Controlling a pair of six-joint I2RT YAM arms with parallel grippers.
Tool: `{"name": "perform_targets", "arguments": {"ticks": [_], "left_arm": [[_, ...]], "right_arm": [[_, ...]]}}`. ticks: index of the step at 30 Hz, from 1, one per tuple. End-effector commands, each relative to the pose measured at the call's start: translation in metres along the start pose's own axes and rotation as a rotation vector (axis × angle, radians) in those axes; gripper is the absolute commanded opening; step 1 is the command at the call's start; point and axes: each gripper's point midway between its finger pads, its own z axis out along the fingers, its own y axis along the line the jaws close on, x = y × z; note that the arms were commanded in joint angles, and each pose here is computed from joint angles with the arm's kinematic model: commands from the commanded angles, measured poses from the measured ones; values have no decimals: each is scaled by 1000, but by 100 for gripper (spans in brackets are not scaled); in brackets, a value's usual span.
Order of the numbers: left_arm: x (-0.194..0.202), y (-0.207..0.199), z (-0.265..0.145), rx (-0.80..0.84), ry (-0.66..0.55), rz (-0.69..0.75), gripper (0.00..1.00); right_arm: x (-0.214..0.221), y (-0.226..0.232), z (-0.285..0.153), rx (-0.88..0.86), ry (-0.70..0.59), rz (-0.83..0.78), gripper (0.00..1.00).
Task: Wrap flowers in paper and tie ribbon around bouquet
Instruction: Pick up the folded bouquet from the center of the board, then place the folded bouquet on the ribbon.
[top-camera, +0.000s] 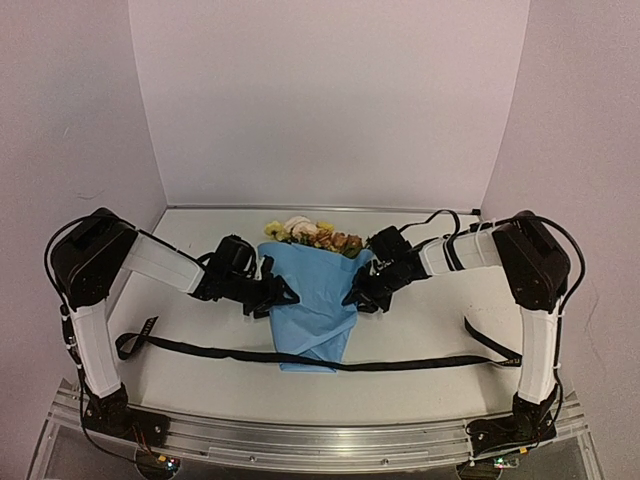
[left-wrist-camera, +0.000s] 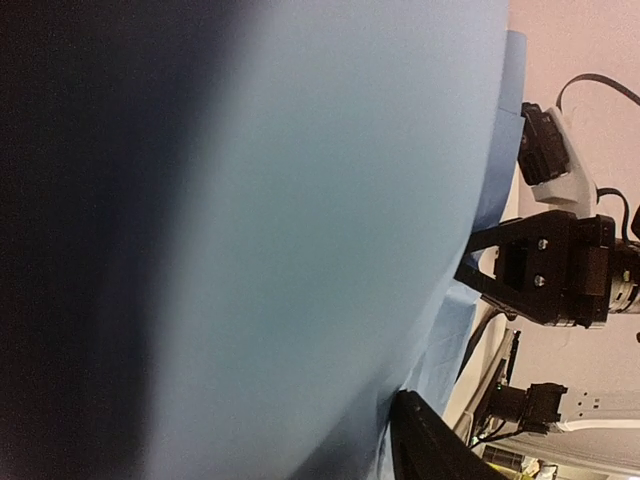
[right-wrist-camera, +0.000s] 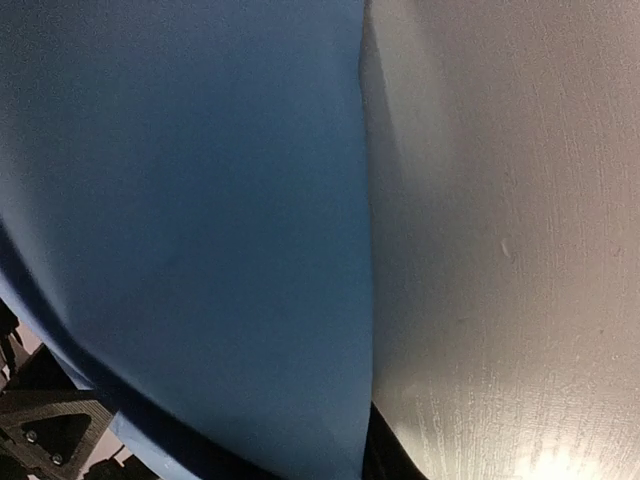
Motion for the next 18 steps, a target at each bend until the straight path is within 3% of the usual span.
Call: {"name": "perform_targets", "arguments": {"ticks": [1,6,18], "left_arm": [[-15,-21,5,23,11,10,54],[-20,-22,9,5,37,-7,45],[-19,-43,0,23,117,-77,28]], "right_arm": [[-16,28,-7,-47,-27,-4,12],[-20,32,-12,-23,-16,3,1],[-10,38,-39,25,26,79,0]]}}
